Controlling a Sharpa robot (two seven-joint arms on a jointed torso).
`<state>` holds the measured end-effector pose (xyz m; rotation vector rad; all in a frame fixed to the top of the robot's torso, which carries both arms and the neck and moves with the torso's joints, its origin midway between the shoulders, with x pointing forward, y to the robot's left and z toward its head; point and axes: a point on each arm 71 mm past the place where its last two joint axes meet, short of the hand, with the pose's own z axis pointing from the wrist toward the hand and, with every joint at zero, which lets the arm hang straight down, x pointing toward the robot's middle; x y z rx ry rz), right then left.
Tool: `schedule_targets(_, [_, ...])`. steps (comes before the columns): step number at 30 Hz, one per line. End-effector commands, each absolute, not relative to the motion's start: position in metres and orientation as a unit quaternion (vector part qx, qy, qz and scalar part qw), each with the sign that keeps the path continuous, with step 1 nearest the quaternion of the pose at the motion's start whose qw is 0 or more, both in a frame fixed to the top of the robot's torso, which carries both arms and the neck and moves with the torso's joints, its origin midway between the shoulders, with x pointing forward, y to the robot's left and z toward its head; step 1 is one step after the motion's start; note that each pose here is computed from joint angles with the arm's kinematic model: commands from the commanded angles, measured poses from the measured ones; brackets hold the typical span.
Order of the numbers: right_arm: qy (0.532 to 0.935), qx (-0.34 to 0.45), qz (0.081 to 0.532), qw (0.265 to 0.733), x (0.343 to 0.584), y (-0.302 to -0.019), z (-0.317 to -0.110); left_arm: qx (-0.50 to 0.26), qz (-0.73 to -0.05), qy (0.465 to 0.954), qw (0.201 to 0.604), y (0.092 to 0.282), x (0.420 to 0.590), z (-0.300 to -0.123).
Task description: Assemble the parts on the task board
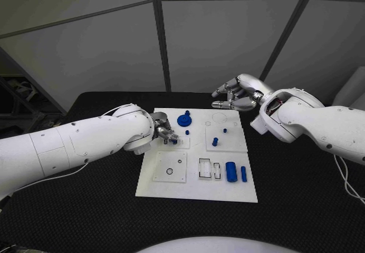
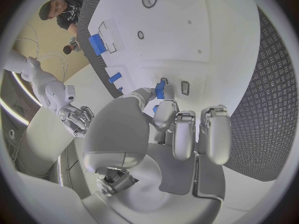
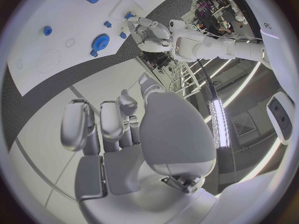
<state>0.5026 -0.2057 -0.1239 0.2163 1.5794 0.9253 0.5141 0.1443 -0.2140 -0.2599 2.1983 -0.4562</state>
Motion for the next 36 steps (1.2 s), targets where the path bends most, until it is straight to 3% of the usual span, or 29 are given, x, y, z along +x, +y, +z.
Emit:
schedule_targets(1, [0.682, 0.089, 0.403, 0.604, 0.5024, -0.2051, -0.1224, -0.099, -0.185, 0.877, 0.432, 0.1432, 0.5148, -0.214])
schedule_targets(36, [0.684, 0.089, 0.402, 0.602, 0.5022, -0.2056, -0.1228, -0.08, -0.162, 0.896, 0.406, 0.1454, 0.5129, -0.2201])
